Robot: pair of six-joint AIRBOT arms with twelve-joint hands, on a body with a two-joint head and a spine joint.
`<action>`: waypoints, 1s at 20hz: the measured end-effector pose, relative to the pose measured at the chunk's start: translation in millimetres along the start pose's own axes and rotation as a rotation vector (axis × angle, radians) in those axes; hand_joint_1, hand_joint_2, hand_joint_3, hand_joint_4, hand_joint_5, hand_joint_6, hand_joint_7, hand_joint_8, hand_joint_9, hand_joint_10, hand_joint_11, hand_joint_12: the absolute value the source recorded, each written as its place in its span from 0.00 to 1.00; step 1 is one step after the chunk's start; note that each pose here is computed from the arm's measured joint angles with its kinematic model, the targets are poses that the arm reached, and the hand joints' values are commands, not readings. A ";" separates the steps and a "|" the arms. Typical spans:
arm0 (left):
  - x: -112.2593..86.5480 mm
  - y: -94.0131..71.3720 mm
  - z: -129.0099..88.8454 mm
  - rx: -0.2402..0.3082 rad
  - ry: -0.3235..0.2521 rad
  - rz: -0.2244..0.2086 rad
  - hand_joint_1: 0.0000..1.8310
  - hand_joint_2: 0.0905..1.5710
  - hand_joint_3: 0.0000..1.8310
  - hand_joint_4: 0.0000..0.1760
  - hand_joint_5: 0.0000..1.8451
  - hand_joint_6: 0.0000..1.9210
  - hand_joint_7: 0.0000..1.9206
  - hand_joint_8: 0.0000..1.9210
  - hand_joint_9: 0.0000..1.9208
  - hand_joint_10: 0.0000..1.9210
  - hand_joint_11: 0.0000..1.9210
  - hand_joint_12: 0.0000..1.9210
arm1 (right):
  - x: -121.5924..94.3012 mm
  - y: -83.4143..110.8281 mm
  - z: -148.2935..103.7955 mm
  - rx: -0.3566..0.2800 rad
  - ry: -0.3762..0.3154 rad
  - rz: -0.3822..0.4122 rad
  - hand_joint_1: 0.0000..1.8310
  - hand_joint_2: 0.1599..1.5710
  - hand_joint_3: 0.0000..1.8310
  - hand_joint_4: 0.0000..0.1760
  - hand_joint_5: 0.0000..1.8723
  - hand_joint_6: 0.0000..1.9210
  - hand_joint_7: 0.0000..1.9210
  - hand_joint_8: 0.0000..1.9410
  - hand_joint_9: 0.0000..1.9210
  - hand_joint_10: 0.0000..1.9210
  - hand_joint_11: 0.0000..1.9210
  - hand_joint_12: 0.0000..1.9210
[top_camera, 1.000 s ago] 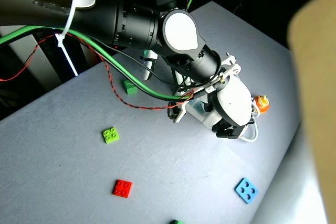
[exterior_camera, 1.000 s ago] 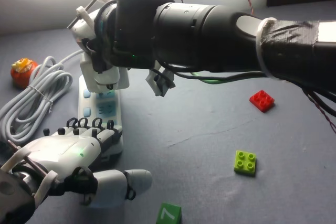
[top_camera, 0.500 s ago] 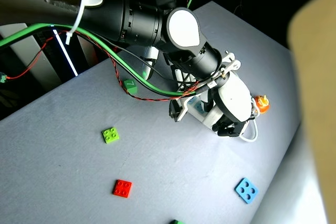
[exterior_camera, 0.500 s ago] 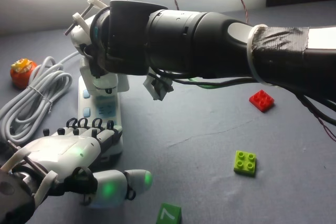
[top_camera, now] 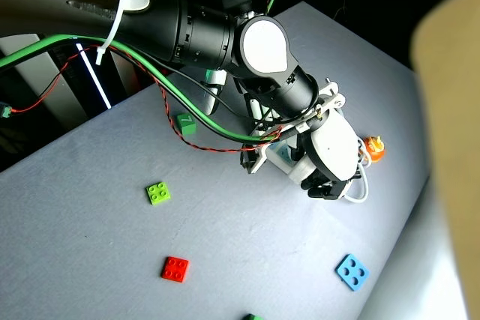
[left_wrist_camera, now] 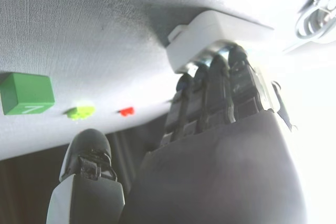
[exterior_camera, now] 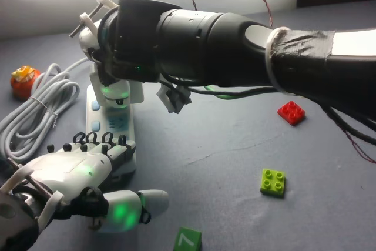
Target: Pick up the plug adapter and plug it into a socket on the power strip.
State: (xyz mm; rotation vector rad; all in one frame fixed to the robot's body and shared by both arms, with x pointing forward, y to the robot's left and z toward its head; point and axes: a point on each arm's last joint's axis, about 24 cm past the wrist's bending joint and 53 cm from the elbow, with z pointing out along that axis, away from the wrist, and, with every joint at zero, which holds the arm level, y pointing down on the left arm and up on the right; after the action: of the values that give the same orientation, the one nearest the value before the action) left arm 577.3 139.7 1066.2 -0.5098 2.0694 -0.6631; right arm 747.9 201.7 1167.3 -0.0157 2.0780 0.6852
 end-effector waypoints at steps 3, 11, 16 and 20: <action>0.0 0.0 0.0 0.000 0.000 0.000 0.00 0.73 0.00 0.00 0.04 0.00 0.05 0.00 0.04 0.00 0.00 0.05 | 6.0 -1.9 1.9 0.002 0.013 -0.022 0.68 0.64 0.00 0.00 0.54 0.45 0.61 0.38 0.70 0.01 0.40 0.61; 0.0 -0.3 0.0 0.001 0.000 -0.001 0.00 0.73 0.00 0.00 0.05 0.00 0.06 0.00 0.05 0.00 0.00 0.07 | 5.1 -2.7 2.3 -0.012 0.017 -0.015 0.68 0.65 0.00 0.00 0.53 0.46 0.61 0.39 0.69 0.00 0.40 0.60; 0.1 -0.4 0.0 0.001 0.001 -0.001 0.00 0.73 0.00 0.00 0.04 0.00 0.06 0.00 0.05 0.00 0.00 0.09 | 3.3 -3.6 2.2 -0.016 0.016 -0.006 0.68 0.65 0.00 0.00 0.54 0.45 0.61 0.39 0.69 0.00 0.40 0.60; 0.3 -0.6 0.0 0.002 0.002 0.000 0.00 0.73 0.00 0.00 0.04 0.00 0.06 0.00 0.04 0.00 0.00 0.08 | 1.7 -4.5 0.9 -0.031 0.017 0.001 0.68 0.64 0.00 0.00 0.54 0.45 0.61 0.38 0.70 0.00 0.41 0.60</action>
State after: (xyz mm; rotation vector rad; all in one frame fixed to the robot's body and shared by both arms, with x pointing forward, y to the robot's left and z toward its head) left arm 577.2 139.1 1066.4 -0.5090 2.0701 -0.6658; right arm 748.8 198.8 1163.6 -0.0386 2.0830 0.7203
